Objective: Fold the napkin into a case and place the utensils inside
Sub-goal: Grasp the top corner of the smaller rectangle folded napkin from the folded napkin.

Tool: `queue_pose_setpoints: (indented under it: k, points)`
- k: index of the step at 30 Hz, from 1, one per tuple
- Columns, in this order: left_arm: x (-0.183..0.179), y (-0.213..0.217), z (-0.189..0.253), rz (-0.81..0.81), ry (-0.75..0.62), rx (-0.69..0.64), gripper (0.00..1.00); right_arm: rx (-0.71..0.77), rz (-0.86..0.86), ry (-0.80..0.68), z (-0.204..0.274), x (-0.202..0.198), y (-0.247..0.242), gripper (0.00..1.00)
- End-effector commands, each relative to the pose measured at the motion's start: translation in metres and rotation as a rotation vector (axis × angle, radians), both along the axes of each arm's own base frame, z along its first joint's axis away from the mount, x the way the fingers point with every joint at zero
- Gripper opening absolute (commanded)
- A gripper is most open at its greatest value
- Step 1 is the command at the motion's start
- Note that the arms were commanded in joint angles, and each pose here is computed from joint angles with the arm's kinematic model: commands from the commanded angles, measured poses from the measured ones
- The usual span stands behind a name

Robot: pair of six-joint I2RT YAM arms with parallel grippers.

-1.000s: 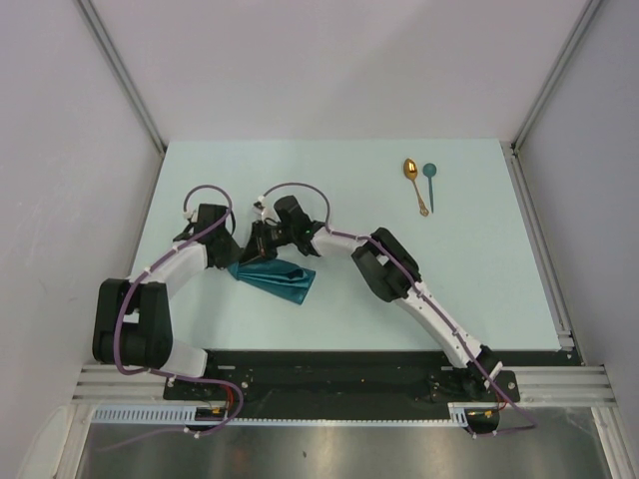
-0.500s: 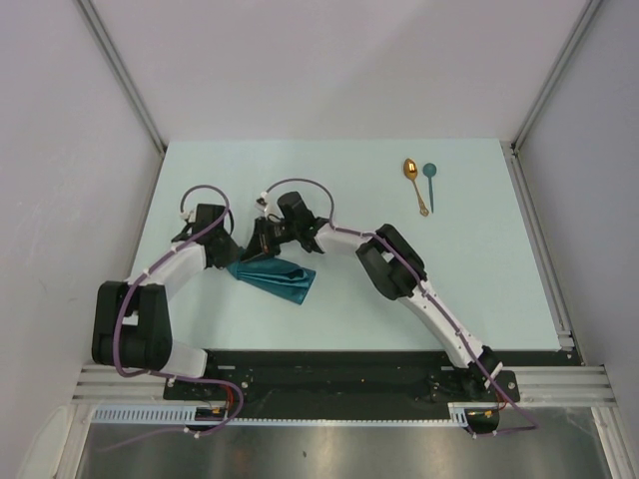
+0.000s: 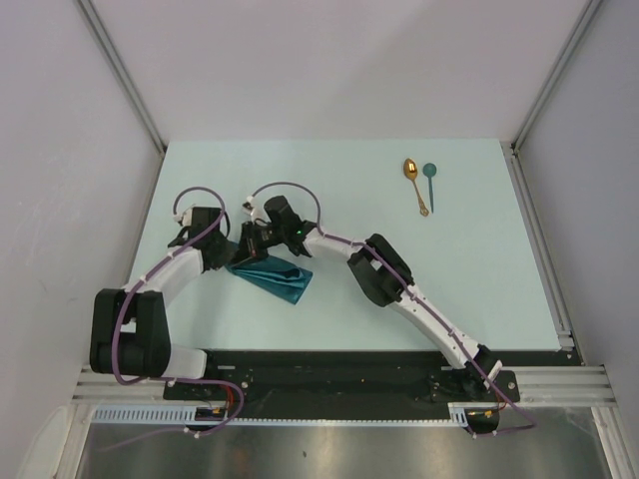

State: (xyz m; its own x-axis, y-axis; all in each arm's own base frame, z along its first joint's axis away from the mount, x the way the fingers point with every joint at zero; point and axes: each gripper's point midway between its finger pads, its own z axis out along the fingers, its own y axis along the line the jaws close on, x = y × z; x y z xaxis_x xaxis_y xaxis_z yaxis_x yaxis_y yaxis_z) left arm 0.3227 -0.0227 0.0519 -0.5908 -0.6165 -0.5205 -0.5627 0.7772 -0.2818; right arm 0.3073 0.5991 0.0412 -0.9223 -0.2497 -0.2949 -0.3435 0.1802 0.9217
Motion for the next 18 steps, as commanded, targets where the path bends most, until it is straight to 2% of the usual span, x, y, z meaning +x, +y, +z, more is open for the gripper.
queue_pose_setpoints:
  k: [1, 10, 18]
  points:
    - [0.002, -0.015, 0.004, -0.022, -0.016, -0.066, 0.0, 0.02, -0.009, -0.049, 0.011, 0.003, -0.003, 0.15]
    - [0.003, -0.01, 0.011, -0.008, -0.035, -0.044, 0.0, 0.044, -0.044, -0.107, 0.051, 0.017, -0.033, 0.15]
    - [0.001, -0.012, 0.01, -0.016, -0.032, -0.051, 0.0, 0.031, -0.049, -0.101, 0.044, 0.016, -0.039, 0.16]
